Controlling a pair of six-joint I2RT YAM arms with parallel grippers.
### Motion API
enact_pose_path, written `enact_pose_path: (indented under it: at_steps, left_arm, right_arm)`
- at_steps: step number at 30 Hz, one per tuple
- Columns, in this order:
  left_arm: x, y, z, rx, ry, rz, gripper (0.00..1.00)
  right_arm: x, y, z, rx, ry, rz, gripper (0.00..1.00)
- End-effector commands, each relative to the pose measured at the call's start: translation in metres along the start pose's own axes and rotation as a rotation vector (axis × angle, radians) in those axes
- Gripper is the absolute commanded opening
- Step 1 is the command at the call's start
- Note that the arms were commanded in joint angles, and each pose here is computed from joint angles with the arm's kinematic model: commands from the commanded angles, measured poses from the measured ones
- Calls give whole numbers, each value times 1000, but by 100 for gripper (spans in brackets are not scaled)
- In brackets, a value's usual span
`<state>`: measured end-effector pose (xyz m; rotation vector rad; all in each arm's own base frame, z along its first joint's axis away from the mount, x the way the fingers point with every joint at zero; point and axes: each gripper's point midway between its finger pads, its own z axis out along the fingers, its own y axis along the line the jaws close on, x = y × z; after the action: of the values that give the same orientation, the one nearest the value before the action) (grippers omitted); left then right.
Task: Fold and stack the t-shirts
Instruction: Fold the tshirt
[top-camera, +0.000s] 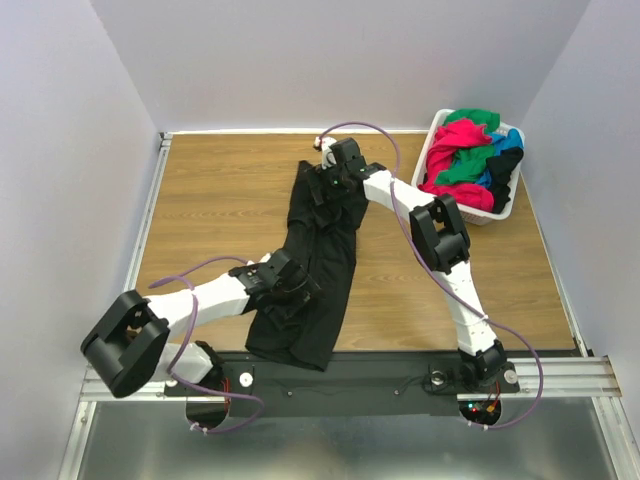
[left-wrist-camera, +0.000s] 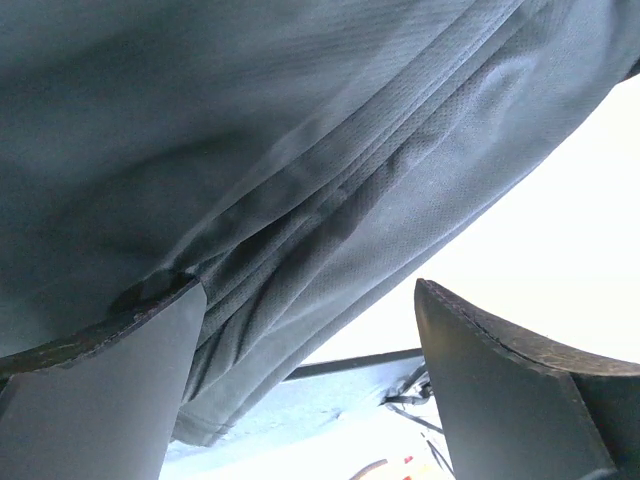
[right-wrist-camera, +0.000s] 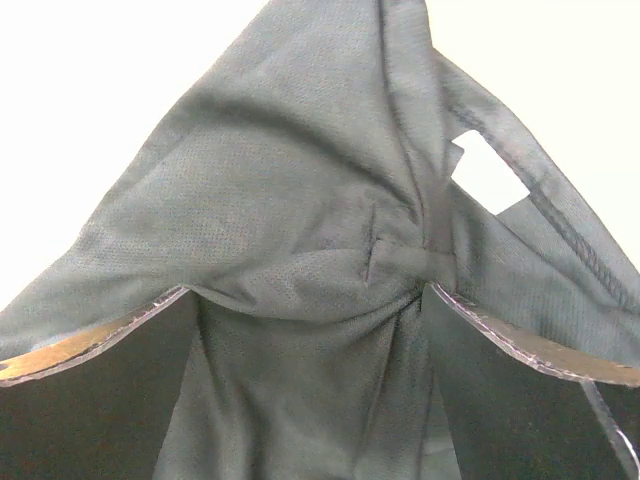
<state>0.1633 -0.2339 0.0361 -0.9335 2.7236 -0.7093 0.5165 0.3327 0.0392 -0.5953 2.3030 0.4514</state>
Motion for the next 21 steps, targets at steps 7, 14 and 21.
enact_pose_path:
  at_steps: [7,14,21]
  left_arm:
    - [22,-12,29,-124,73,98,99]
    - [25,-31,28,-118,75,149,98]
    - [13,-45,-3,-95,-4,186,99]
  right_arm:
    - [65,40,64,-351,130,-151,100]
    - [4,32,62,-274,-11,-226,100]
    - [-32,27,40,-213,-75,-233,100]
